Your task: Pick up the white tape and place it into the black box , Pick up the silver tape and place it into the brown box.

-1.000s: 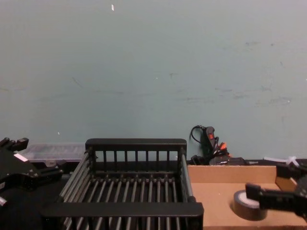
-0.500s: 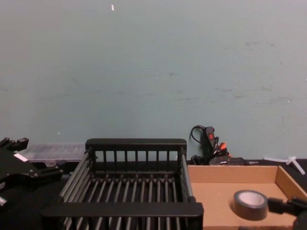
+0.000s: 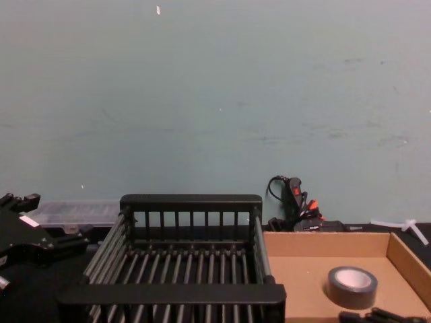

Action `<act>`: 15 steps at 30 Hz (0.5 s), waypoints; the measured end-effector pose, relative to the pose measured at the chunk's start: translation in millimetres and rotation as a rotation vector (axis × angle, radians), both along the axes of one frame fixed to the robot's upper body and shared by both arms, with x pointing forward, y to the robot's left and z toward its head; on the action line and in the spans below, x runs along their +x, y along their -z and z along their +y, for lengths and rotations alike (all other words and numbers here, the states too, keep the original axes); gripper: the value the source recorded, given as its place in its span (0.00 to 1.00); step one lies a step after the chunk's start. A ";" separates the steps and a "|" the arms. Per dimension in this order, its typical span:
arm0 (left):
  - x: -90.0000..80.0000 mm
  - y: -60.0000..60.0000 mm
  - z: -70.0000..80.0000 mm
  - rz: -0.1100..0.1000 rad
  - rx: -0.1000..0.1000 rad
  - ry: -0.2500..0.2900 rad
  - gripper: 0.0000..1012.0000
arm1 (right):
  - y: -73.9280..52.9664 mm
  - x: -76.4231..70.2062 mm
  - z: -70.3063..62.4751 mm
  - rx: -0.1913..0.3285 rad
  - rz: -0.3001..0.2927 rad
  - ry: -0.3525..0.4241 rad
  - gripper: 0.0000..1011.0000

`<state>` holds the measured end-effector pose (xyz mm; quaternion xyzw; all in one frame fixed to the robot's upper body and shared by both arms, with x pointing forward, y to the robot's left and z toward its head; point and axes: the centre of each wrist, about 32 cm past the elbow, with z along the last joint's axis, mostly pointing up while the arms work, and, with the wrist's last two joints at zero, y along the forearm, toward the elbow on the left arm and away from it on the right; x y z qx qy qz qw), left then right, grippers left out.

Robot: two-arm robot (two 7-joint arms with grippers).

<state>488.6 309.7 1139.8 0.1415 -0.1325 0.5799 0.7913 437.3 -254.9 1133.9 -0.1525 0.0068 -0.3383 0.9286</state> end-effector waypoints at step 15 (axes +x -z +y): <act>0.0 0.0 0.0 0.000 0.000 0.000 0.99 | 7.3 12.2 14.0 -0.020 0.000 -0.060 0.99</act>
